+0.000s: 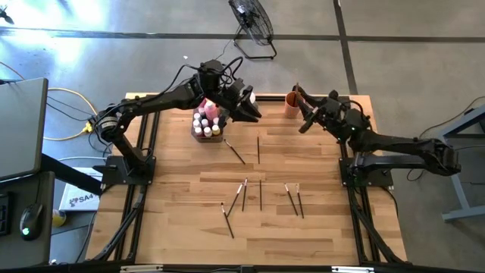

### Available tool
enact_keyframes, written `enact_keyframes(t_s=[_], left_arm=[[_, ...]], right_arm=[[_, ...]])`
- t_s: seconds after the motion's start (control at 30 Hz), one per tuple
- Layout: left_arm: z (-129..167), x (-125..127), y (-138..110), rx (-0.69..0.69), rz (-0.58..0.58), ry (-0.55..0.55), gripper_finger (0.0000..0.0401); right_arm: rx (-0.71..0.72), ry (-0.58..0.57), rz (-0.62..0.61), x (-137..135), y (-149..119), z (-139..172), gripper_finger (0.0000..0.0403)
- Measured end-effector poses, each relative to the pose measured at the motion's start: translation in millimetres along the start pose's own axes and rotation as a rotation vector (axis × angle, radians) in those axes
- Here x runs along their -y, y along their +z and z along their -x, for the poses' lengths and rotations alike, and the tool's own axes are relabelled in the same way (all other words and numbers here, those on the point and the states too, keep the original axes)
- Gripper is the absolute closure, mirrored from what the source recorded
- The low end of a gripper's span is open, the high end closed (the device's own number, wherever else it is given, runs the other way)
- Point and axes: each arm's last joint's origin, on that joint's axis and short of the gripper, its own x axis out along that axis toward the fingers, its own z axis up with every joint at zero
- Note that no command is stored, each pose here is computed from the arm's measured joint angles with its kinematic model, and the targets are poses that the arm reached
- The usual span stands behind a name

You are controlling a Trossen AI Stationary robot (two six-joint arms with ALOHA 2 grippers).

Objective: Pick & Place Paint Supplies
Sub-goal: Put the silver paintbrush into the orange cup

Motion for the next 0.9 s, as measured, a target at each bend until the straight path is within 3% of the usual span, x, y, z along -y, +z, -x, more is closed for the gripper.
enact_keyframes(t_s=[0.3,0.57,0.73,0.9], left_arm=[[0.2,-1.6,-7.0,-0.043,0.064,0.024,0.0298],[-10.4,1.6,-26.9,-0.169,0.055,0.196,0.0298],[-34.5,20.8,-45.8,-0.327,0.014,0.349,0.0298],[-61.1,48.7,-55.7,-0.405,-0.072,0.357,0.0298]], right_arm=[[-0.082,0.097,0.012,-10.1,2.4,18.3,0.0285],[-0.315,0.306,-0.019,-19.1,-15.0,33.3,0.0285],[-0.445,0.406,-0.082,-24.0,-25.1,39.5,0.0285],[-0.526,0.435,-0.129,-27.7,-30.8,43.7,0.0285]])
